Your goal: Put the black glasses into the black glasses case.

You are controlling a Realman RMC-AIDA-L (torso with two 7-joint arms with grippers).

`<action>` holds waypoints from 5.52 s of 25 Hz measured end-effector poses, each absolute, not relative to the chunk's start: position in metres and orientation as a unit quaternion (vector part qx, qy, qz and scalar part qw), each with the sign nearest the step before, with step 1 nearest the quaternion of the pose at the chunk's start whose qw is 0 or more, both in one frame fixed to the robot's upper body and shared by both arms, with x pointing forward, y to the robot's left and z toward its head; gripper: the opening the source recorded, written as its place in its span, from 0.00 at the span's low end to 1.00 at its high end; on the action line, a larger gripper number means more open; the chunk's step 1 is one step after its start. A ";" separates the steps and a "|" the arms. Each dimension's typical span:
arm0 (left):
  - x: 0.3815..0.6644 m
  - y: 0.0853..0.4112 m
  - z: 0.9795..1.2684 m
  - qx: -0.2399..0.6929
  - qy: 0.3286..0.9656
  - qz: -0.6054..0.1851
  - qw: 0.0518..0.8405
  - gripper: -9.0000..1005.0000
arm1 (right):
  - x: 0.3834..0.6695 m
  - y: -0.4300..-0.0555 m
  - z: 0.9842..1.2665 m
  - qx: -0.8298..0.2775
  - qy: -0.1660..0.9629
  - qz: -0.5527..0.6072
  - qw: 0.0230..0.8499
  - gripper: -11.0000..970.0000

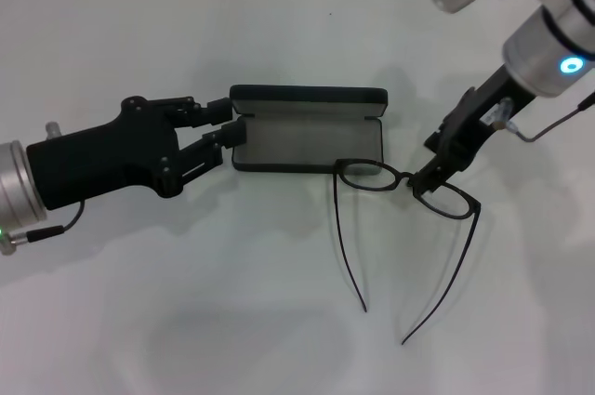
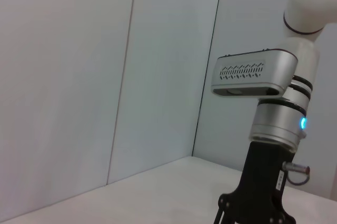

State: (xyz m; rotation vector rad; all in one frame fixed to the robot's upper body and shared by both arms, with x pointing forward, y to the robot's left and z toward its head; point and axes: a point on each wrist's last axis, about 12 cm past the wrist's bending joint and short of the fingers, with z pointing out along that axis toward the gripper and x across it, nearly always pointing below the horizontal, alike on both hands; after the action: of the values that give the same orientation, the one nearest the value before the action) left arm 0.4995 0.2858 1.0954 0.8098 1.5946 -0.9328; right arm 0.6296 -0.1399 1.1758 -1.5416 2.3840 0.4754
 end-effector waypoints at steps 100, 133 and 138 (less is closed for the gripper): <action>0.503 0.242 1.117 0.378 0.514 -0.553 0.536 0.06 | 0.570 -0.186 1.155 -0.458 0.579 0.482 0.472 0.08; 0.505 0.236 1.116 0.379 0.508 -0.561 0.532 0.06 | 0.568 -0.189 1.150 -0.446 0.577 0.494 0.473 0.08; 0.505 0.236 1.115 0.380 0.508 -0.559 0.533 0.06 | 0.566 -0.188 1.153 -0.451 0.567 0.504 0.471 0.08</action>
State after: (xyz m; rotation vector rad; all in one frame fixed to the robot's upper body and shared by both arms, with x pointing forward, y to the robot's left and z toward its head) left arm 0.5049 0.2360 1.1150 0.9056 1.2121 -1.3328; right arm 0.5657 -0.1880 1.1527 -1.1038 1.3902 1.2338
